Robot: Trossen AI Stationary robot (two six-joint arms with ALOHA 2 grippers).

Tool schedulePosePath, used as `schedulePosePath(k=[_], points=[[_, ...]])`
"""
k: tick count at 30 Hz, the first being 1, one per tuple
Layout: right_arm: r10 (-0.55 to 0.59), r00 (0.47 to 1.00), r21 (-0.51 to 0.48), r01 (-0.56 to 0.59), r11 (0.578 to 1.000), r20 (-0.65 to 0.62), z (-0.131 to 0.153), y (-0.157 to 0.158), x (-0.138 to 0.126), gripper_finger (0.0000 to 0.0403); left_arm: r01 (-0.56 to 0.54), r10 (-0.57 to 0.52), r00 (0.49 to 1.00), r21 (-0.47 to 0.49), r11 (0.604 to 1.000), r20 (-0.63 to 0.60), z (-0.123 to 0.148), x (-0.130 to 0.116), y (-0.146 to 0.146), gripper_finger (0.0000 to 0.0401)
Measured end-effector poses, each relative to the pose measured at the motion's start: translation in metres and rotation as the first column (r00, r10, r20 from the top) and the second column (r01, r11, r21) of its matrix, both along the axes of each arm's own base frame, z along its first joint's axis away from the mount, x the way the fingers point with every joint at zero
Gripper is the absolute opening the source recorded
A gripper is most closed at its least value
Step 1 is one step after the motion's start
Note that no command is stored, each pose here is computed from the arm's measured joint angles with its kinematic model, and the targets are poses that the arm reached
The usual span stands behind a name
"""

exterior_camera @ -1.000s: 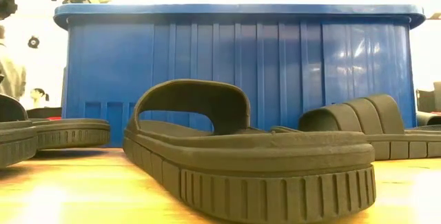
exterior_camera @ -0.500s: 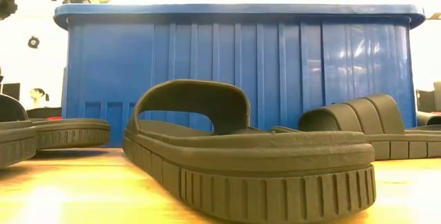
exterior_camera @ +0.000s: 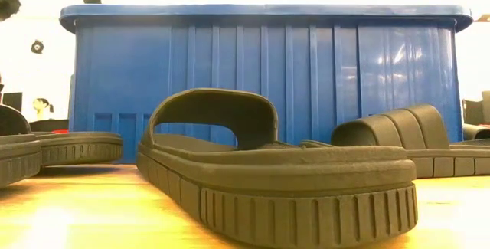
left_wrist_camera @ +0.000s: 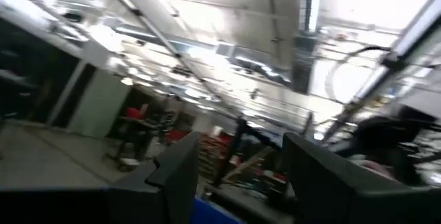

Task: Pick and place slides into bin
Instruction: Stack the pink slide on top of the pink slide into the blue bin

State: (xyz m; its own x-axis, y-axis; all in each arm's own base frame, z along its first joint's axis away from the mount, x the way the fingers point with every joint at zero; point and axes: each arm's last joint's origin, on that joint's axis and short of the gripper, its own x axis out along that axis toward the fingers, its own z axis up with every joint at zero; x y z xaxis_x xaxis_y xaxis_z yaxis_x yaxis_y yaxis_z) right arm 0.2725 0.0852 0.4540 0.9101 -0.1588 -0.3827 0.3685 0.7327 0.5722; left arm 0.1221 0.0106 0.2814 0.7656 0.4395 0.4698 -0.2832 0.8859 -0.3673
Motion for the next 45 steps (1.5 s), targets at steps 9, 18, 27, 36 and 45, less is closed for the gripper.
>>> schedulePosePath(k=[9,18,27,36,45], points=[[0.003,0.994,-0.037,-0.007,0.999,-0.111,-0.004,-0.047,-0.001,0.0009,0.073,-0.076,0.996,0.059,0.996,0.056,0.022,-0.002,-0.002,0.0192],[0.070,0.983,0.005,-0.071,0.997,-0.172,-0.008,-0.095,0.001,0.0009,0.060,-0.056,0.998,0.223,0.973,-0.025,0.051,0.008,-0.005,0.0192],[0.153,0.978,0.090,-0.142,0.986,-0.143,-0.007,-0.144,-0.006,0.0009,0.068,0.032,0.960,0.343,0.937,-0.277,0.088,0.040,-0.006,0.0192],[0.243,0.967,0.193,-0.225,0.955,-0.075,-0.006,-0.182,-0.020,0.0009,0.035,0.204,0.884,0.495,0.868,-0.421,0.115,0.071,-0.004,0.0224],[0.279,0.956,0.298,-0.243,0.923,-0.085,-0.011,-0.196,-0.032,0.0009,0.038,0.382,0.784,0.651,0.758,-0.490,0.131,0.105,-0.004,0.0312]])
